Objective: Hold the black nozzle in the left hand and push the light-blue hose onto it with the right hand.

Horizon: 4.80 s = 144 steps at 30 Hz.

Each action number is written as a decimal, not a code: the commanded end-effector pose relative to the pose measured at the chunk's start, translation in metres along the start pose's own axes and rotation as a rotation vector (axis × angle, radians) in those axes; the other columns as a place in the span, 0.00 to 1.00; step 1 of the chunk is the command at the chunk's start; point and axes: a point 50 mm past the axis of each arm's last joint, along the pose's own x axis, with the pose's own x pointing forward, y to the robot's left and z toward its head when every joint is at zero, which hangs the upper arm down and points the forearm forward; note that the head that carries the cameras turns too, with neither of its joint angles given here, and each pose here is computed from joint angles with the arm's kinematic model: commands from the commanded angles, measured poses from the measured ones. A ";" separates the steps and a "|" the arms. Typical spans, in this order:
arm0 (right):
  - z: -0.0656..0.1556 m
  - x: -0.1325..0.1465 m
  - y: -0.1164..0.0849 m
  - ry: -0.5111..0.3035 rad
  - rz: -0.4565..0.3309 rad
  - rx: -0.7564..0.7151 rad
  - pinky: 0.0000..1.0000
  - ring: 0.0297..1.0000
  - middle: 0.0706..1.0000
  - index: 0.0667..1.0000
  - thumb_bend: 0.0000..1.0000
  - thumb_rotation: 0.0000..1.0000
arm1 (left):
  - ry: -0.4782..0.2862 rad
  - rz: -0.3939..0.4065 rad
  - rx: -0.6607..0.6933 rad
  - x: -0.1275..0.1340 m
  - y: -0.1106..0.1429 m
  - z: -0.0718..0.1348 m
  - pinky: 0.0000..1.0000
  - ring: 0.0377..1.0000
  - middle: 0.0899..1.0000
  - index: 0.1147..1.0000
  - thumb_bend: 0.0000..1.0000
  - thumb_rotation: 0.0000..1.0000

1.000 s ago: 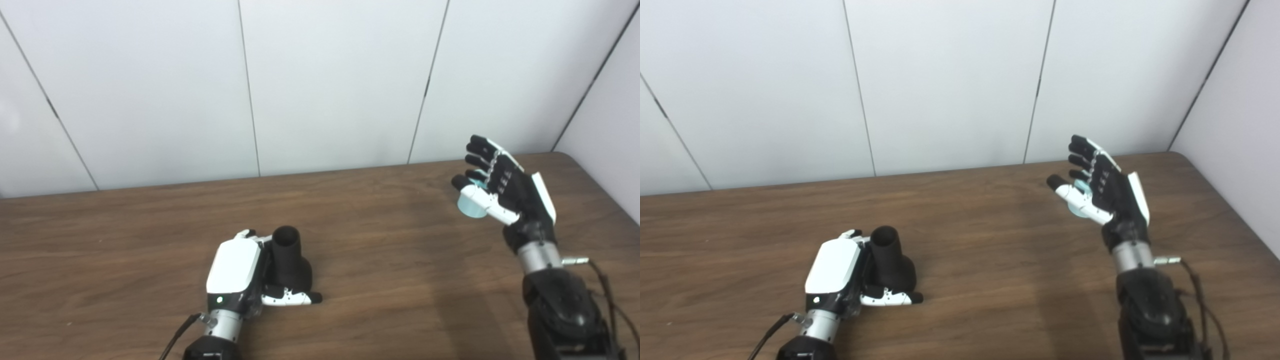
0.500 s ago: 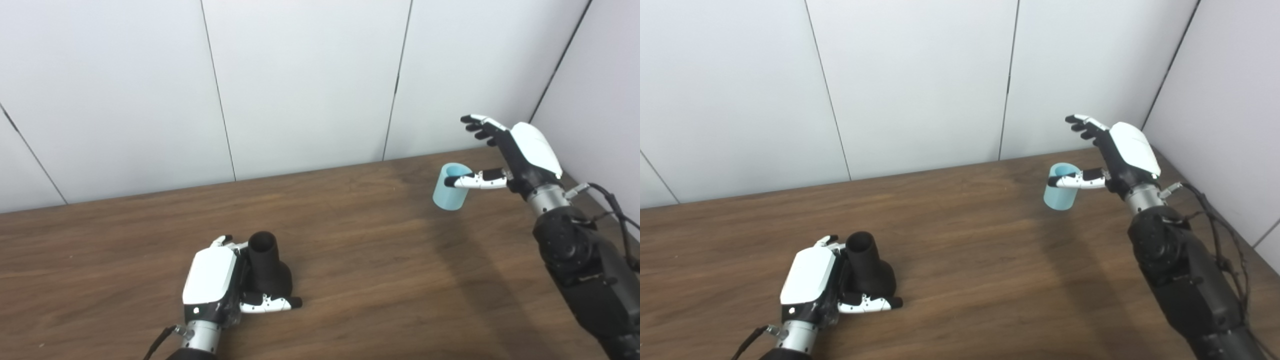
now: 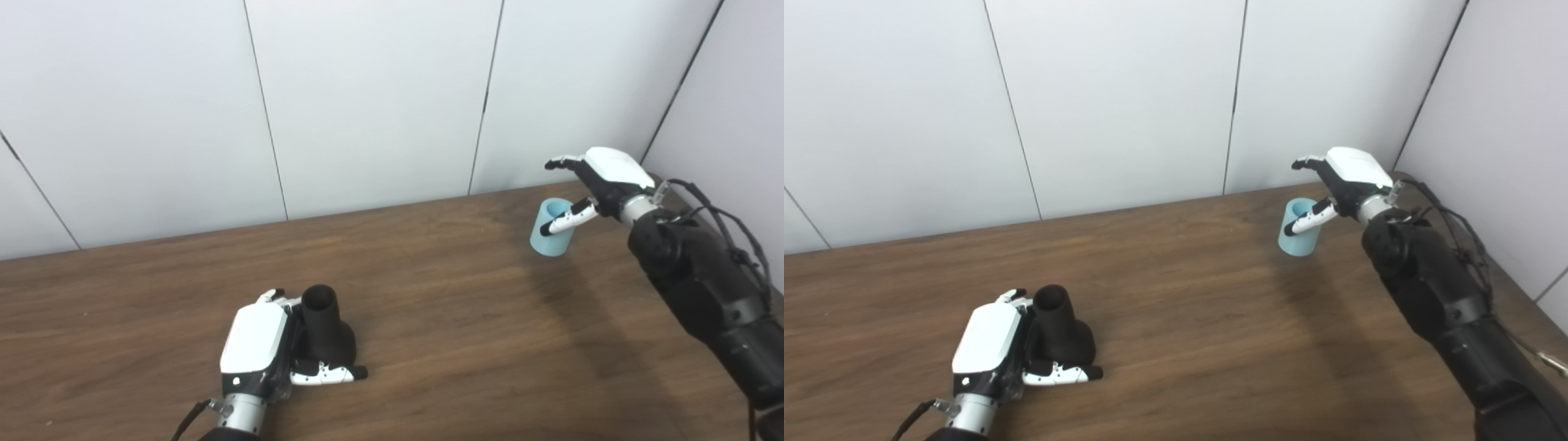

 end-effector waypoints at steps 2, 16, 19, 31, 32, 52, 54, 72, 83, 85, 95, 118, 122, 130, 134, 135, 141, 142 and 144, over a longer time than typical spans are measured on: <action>0.005 0.011 -0.025 -0.009 -0.085 0.019 0.80 0.87 0.85 0.80 0.93 0.38 | 0.033 -0.076 0.025 -0.010 -0.007 -0.011 0.84 0.59 0.44 0.42 0.53 0.00; 0.013 0.016 -0.013 0.012 -0.008 -0.073 0.74 0.80 0.79 0.79 0.93 0.32 | 0.020 -0.077 0.043 -0.010 -0.008 -0.014 0.84 0.58 0.43 0.42 0.53 0.00; 0.013 0.015 -0.012 0.018 0.003 -0.071 0.73 0.79 0.79 0.77 0.91 0.30 | 0.026 -0.082 0.041 -0.009 -0.008 -0.013 0.84 0.59 0.44 0.42 0.53 0.00; 0.010 0.017 -0.011 0.024 0.029 -0.124 0.70 0.75 0.76 0.75 0.86 0.28 | 0.016 -0.084 0.044 -0.011 -0.010 -0.011 0.83 0.58 0.43 0.42 0.53 0.00; 0.010 0.017 -0.012 0.021 0.024 -0.119 0.69 0.74 0.75 0.75 0.86 0.27 | 0.015 -0.084 0.045 -0.011 -0.010 -0.010 0.83 0.58 0.43 0.42 0.53 0.00; 0.003 0.014 -0.008 -0.041 -0.137 -0.127 0.17 0.20 0.29 0.46 0.53 0.13 | -0.003 -0.089 0.056 -0.013 -0.009 -0.003 0.84 0.58 0.43 0.42 0.53 0.00; 0.004 0.013 -0.007 -0.047 -0.152 -0.141 0.17 0.20 0.30 0.46 0.52 0.13 | -0.003 -0.090 0.062 -0.013 -0.009 -0.002 0.84 0.58 0.43 0.42 0.53 0.00; 0.028 -0.025 -0.025 -0.154 -0.180 -0.120 0.20 0.22 0.43 0.45 0.53 0.00 | 0.001 -0.110 0.083 -0.015 -0.011 0.003 0.84 0.59 0.43 0.42 0.53 0.00; 0.118 -0.083 -0.051 -0.390 -0.163 -0.028 0.21 0.26 0.37 0.49 0.52 0.00 | -0.007 -0.124 0.086 -0.013 -0.017 0.014 0.85 0.60 0.44 0.42 0.53 0.00; 0.132 -0.094 -0.052 -0.424 -0.159 -0.002 0.22 0.27 0.38 0.49 0.52 0.00 | -0.007 -0.123 0.085 -0.014 -0.018 0.017 0.85 0.60 0.44 0.42 0.53 0.00; 0.179 -0.125 -0.053 -0.593 -0.164 0.111 0.26 0.30 0.40 0.49 0.53 0.00 | 0.006 -0.119 0.074 -0.016 -0.023 0.027 0.85 0.60 0.45 0.42 0.53 0.00; 0.201 -0.147 -0.028 -0.755 -0.167 0.256 0.23 0.27 0.40 0.50 0.52 0.00 | 0.017 -0.130 0.056 -0.012 -0.034 0.042 0.83 0.61 0.46 0.41 0.52 0.00; 0.205 -0.147 -0.022 -0.766 -0.154 0.264 0.22 0.27 0.40 0.50 0.52 0.00 | 0.017 -0.133 0.055 -0.011 -0.033 0.043 0.83 0.61 0.46 0.41 0.52 0.00; 0.211 -0.150 -0.013 -0.784 -0.137 0.296 0.24 0.29 0.40 0.50 0.52 0.00 | 0.010 -0.133 0.048 -0.010 -0.034 0.046 0.83 0.60 0.43 0.42 0.53 0.00; 0.214 -0.151 -0.007 -0.780 -0.138 0.307 0.23 0.28 0.40 0.50 0.52 0.00 | 0.006 -0.132 0.043 -0.011 -0.035 0.046 0.84 0.61 0.46 0.41 0.52 0.00; 0.214 -0.151 -0.006 -0.778 -0.137 0.313 0.23 0.28 0.40 0.50 0.52 0.00 | 0.007 -0.133 0.045 -0.011 -0.035 0.046 0.84 0.61 0.46 0.41 0.52 0.00; 0.217 -0.150 0.002 -0.772 -0.123 0.336 0.26 0.31 0.40 0.50 0.52 0.00 | 0.014 -0.147 0.051 -0.011 -0.036 0.047 0.85 0.62 0.47 0.40 0.52 0.00; 0.217 -0.150 0.003 -0.771 -0.121 0.339 0.26 0.31 0.40 0.50 0.52 0.00 | 0.014 -0.146 0.048 -0.011 -0.036 0.047 0.85 0.62 0.47 0.40 0.52 0.00; 0.217 -0.149 0.005 -0.771 -0.121 0.344 0.25 0.30 0.40 0.50 0.52 0.00 | 0.013 -0.143 0.048 -0.012 -0.037 0.048 0.85 0.62 0.47 0.40 0.52 0.00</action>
